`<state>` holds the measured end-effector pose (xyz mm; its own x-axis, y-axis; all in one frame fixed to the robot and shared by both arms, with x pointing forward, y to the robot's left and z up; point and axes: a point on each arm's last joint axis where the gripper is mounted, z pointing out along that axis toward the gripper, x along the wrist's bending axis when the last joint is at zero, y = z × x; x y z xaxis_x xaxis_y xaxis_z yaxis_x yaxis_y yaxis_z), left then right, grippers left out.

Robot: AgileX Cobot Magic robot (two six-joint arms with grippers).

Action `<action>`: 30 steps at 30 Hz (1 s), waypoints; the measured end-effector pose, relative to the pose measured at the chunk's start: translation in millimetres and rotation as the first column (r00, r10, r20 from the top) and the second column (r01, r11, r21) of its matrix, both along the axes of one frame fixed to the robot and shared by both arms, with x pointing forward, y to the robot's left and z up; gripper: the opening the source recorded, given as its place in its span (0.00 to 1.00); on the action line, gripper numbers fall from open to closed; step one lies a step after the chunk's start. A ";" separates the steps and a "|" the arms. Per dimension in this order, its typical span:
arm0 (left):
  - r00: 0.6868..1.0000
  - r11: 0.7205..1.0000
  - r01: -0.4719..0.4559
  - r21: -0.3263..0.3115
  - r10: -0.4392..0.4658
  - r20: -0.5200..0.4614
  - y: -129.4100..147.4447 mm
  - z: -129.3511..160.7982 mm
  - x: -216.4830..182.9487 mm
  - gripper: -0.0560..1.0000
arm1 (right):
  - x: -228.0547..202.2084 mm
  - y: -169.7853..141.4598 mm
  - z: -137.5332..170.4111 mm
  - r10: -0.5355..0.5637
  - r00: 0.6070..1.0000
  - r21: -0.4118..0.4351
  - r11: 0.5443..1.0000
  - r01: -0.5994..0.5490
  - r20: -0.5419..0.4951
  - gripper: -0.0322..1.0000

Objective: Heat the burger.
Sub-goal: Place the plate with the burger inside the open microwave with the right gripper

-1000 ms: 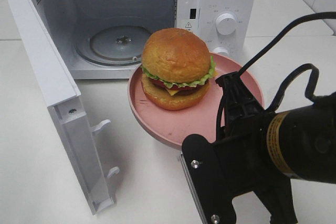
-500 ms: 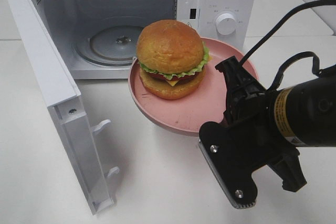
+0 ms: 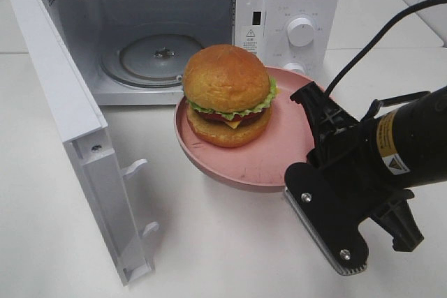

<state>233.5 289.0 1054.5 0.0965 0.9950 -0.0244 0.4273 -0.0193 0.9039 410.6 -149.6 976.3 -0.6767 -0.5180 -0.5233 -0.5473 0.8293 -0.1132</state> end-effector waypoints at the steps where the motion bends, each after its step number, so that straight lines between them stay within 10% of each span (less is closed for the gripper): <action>1: 1.000 1.000 0.000 0.000 0.000 0.000 0.0 0.0 0.0 0.99 | 0.0 0.0 0.0 0.000 1.000 0.000 1.000 0.000 0.000 0.09; 30: 1.000 1.000 0.000 0.000 0.000 0.000 0.0 0.0 0.0 0.99 | 14.5 -4.2 13.0 0.123 0.992 -0.008 0.992 -0.124 -0.033 0.09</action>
